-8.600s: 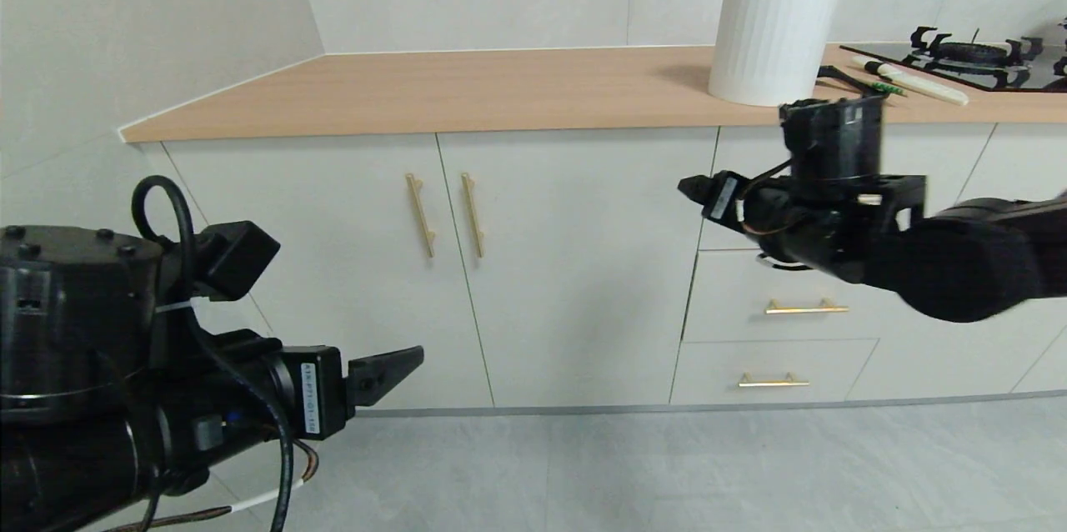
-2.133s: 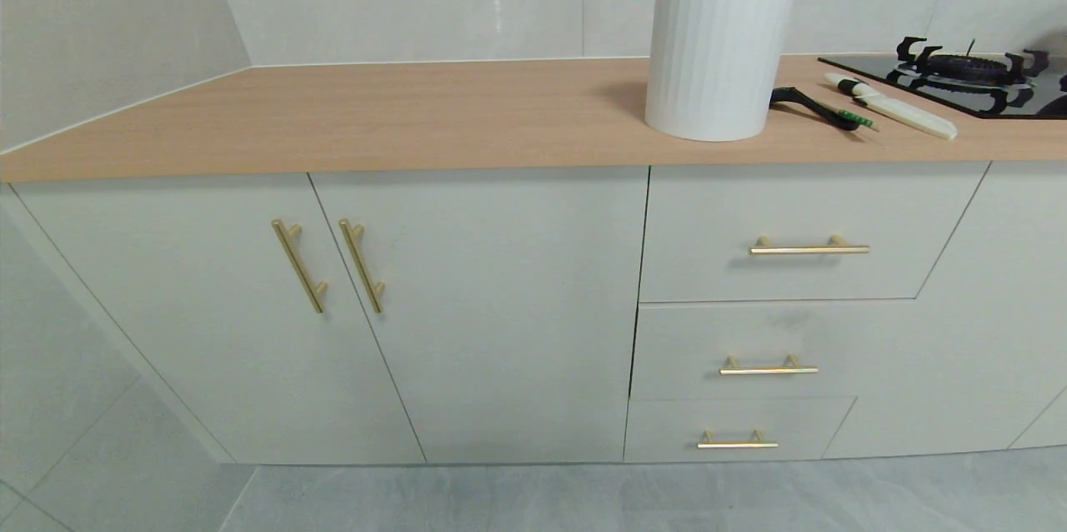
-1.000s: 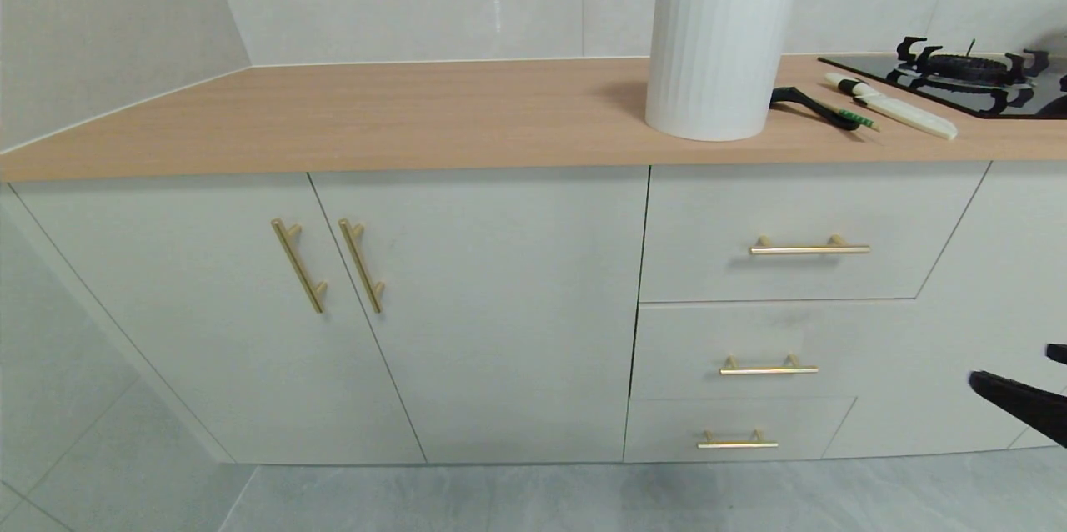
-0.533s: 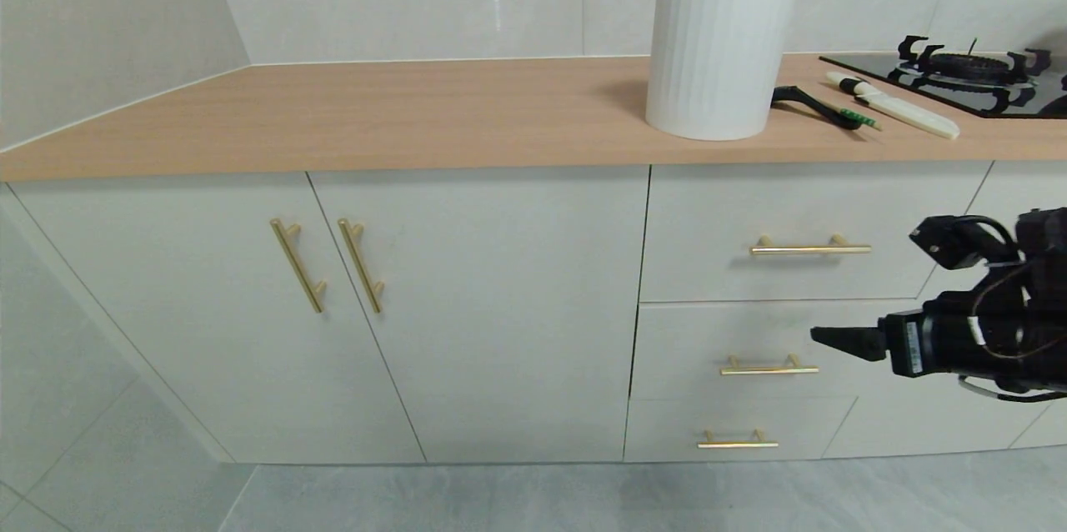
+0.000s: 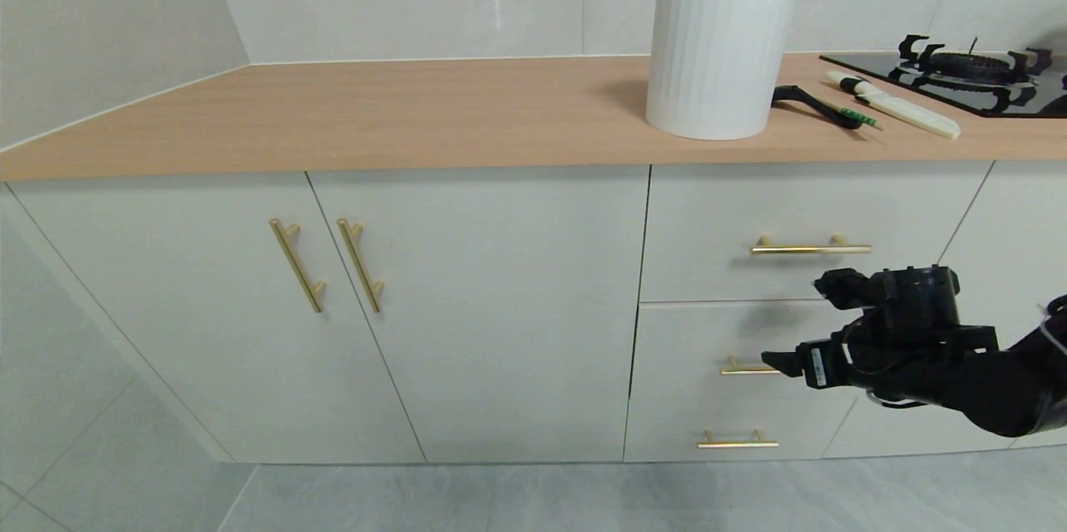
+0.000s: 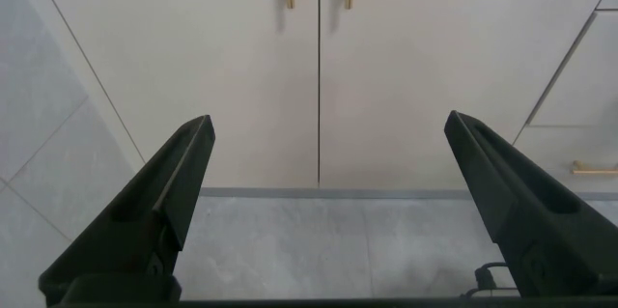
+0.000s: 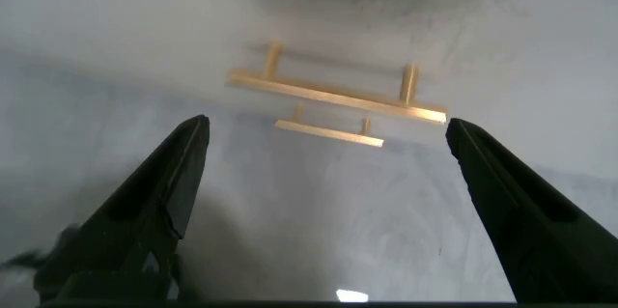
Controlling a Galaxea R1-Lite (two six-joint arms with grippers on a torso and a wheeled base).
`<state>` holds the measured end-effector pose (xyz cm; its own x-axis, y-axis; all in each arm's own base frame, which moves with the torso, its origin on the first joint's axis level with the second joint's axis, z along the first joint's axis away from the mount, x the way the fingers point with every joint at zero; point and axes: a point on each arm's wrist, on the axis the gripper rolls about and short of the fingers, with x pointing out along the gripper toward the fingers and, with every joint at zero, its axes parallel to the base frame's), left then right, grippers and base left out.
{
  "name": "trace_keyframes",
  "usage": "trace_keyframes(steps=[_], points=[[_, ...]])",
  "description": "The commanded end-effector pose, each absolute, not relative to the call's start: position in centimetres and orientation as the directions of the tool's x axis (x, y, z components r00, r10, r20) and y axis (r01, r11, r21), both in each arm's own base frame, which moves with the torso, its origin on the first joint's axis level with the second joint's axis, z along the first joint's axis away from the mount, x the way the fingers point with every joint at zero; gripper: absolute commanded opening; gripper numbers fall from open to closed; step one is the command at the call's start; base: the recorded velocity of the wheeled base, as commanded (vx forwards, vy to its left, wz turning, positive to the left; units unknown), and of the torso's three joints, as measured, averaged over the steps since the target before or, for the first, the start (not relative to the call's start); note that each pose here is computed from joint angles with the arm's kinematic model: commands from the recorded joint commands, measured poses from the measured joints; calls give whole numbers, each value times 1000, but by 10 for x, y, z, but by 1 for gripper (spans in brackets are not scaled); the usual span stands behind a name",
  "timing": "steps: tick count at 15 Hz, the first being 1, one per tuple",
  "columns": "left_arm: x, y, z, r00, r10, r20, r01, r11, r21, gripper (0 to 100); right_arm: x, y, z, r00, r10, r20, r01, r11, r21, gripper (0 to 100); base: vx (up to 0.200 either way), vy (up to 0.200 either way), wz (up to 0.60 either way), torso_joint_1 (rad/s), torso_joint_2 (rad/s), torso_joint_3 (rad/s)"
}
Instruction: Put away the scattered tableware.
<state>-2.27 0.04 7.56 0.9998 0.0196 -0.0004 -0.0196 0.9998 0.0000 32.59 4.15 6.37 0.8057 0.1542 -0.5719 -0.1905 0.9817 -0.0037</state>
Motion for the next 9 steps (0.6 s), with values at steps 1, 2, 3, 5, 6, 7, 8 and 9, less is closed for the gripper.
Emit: trace_keyframes(steps=[1, 2, 3, 5, 6, 7, 8, 9], points=[[-23, 0, 76, 1000, 20, -2, -20, 1000, 0, 100, 335, 46, 23, 779, 121, -615, -173, 985, -25, 100, 0, 0, 0, 0, 0, 0], [-23, 0, 76, 1000, 20, -2, -20, 1000, 0, 100, 337, 48, 19, 790, 100, -605, -157, 987, -42, 100, 0, 0, 0, 0, 0, 0], [-23, 0, 76, 1000, 20, -2, -20, 1000, 0, 100, 341, 49, 12, 808, 60, -586, -123, 990, -69, 100, 0, 0, 0, 0, 0, 0], [-23, 0, 76, 1000, 20, -2, -20, 1000, 0, 100, 347, 53, 2, 834, 23, -551, -91, 991, -96, 100, 0, 0, 0, 0, 0, 0], [-23, 0, 76, 1000, 20, -2, -20, 1000, 0, 100, 349, 53, -1, 845, 12, -535, -79, 992, -103, 100, 0, 0, 0, 0, 0, 0], [-23, 0, 76, 1000, 20, -2, -20, 1000, 0, 100, 352, 53, -1, 855, 0, -519, -65, 992, -107, 100, 0, 0, 0, 0, 0, 0], [-23, 0, 76, 1000, 20, -2, -20, 1000, 0, 100, 353, 53, -1, 859, -9, -511, -56, 992, -111, 100, 0, 0, 0, 0, 0, 0], [-23, 0, 76, 1000, 20, -2, -20, 1000, 0, 100, 354, 53, -1, 862, -11, -507, -52, 992, -111, 100, 0, 0, 0, 0, 0, 0]])
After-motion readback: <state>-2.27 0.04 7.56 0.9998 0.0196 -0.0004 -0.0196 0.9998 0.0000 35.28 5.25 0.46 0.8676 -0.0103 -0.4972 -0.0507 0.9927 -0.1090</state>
